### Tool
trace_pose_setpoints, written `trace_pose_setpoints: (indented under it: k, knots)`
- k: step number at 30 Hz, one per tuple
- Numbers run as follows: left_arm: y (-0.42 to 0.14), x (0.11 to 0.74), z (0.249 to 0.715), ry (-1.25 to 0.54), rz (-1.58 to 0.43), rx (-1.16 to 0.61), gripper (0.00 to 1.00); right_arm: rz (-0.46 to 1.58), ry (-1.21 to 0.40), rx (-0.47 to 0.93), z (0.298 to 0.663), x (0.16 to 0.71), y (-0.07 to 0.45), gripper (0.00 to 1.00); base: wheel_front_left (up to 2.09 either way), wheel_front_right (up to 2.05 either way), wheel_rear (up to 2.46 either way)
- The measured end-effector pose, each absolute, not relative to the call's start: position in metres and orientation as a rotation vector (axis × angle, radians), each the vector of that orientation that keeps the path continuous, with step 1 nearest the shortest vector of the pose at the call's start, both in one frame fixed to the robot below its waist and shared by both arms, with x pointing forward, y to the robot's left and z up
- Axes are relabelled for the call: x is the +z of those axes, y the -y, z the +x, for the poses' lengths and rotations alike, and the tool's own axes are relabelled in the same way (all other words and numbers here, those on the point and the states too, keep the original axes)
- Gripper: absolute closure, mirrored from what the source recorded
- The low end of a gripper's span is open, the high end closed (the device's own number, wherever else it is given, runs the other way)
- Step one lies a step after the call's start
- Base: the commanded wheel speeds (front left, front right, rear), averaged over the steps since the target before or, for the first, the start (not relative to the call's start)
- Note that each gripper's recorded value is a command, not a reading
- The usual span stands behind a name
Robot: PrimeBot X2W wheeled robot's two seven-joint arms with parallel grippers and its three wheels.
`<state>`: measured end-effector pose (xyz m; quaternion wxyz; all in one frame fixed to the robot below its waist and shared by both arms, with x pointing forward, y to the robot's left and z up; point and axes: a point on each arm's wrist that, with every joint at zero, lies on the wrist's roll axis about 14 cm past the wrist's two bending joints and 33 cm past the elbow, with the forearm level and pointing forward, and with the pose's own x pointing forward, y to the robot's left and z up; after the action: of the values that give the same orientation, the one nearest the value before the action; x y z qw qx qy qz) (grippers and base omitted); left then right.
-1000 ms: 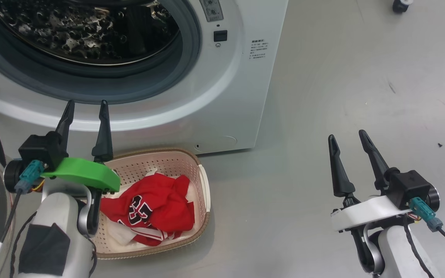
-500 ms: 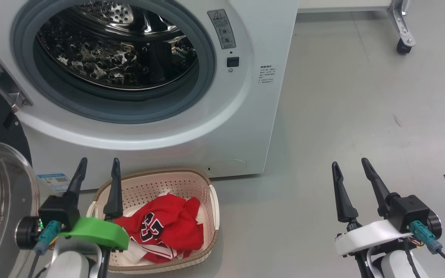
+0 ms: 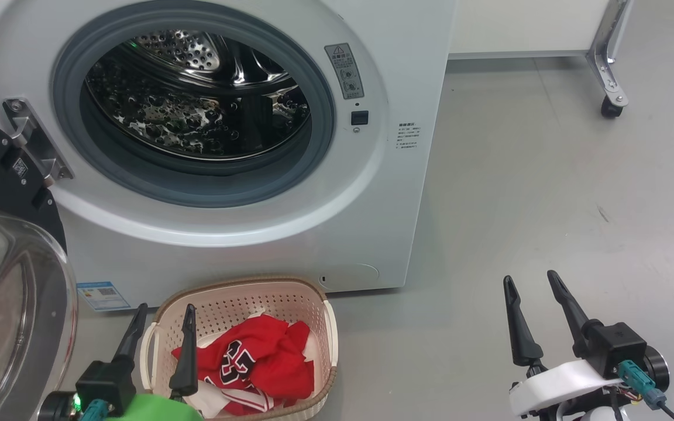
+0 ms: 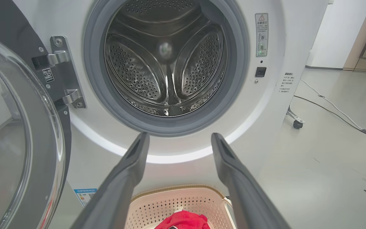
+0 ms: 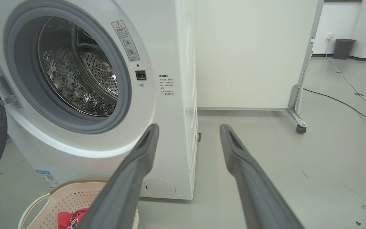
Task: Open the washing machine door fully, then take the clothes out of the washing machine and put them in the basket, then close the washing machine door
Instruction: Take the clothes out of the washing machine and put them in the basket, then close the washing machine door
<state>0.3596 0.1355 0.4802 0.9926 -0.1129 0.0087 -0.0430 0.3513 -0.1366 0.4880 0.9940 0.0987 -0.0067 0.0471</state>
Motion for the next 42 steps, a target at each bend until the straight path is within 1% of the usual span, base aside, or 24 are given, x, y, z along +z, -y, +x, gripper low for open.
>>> trace_pose_setpoints:
  k: [5, 32, 42]
  knots:
    - [-0.137, 0.481, 0.352, -0.014, -0.22, -0.074, 0.0, 0.197, 0.007, 0.084, 0.347, 0.486, 0.138, 0.0, 0.0, 0.0, 0.0]
    - [-0.133, 0.495, 0.346, 0.003, -0.209, -0.078, 0.0, 0.199, 0.01, 0.074, 0.346, 0.487, 0.141, 0.0, 0.0, 0.0, 0.0]
    - [-0.135, 0.498, 0.343, 0.004, -0.207, -0.073, 0.0, 0.2, 0.013, 0.075, 0.346, 0.488, 0.14, 0.0, -0.29, 0.29, 0.0]
